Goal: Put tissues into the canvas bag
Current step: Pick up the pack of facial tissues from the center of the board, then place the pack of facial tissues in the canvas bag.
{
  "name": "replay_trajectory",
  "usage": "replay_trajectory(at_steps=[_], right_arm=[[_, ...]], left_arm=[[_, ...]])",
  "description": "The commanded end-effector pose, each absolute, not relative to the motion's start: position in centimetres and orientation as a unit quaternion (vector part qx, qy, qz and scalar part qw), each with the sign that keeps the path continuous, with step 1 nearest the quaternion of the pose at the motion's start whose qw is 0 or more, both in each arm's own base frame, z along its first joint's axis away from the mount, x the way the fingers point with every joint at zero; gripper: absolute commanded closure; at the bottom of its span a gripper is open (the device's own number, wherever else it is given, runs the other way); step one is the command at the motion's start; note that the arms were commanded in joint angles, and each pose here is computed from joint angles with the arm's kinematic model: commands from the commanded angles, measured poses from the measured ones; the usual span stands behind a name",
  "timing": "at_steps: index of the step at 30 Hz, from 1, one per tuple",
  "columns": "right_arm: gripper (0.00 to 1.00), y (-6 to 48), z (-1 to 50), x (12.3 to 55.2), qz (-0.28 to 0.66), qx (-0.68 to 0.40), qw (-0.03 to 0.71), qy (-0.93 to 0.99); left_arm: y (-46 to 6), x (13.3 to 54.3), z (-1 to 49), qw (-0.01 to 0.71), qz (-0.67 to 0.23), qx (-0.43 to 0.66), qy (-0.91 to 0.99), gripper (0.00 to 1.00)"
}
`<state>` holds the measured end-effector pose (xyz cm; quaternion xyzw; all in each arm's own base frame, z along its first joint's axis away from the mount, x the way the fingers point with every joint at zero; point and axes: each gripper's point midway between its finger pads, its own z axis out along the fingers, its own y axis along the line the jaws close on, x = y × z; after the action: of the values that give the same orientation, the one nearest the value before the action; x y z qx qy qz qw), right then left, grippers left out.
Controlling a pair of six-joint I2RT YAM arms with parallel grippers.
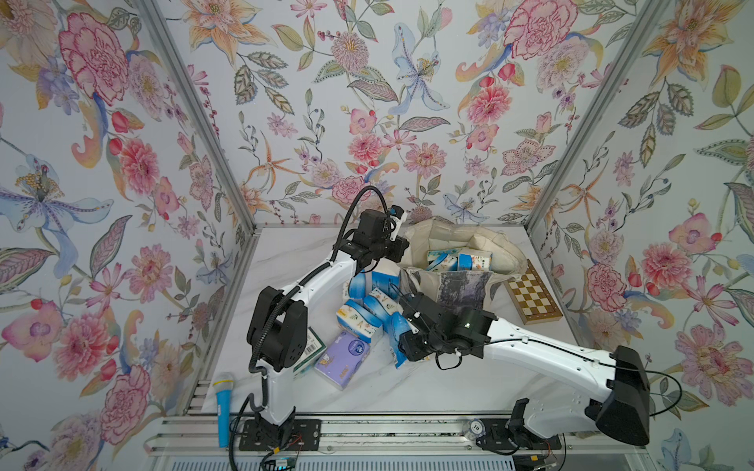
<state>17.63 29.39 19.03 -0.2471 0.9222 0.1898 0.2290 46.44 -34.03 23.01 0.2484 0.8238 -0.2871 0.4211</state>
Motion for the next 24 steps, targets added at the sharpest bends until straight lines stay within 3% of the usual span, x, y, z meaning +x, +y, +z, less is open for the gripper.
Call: replay_trajectory(at_steps=[1,7,12,19,24], right_arm=[[0.56,28.0,28.6,19.5,0.214,-0.251,0.367,0.87],[0.55,23.4,38.4,23.8,0.173,-0.207,0.528,0.805],[0.55,20.0,41.4,28.7,0.094,-0.18,0.591,0.781],[0.56,15.8,38.2,36.4,0.033,-0.134,0.587,0.798],[0.57,16.5,35.0,37.2,0.078,-0.138,0.544,0.824]], left_arm=[[-32.4,47.0,26.0,0.458,-0.282,0.225,0.813,1.0],[-32.2,46.5,25.3,0.45,-0.282,0.223,0.817,1.0],[-32.0,46.3,25.2,0.448,-0.276,0.222,0.821,1.0],[-32.1,46.4,25.3,0.445,-0.276,0.223,0.822,1.0],[-32.5,46.7,26.1,0.452,-0.281,0.221,0.817,1.0]])
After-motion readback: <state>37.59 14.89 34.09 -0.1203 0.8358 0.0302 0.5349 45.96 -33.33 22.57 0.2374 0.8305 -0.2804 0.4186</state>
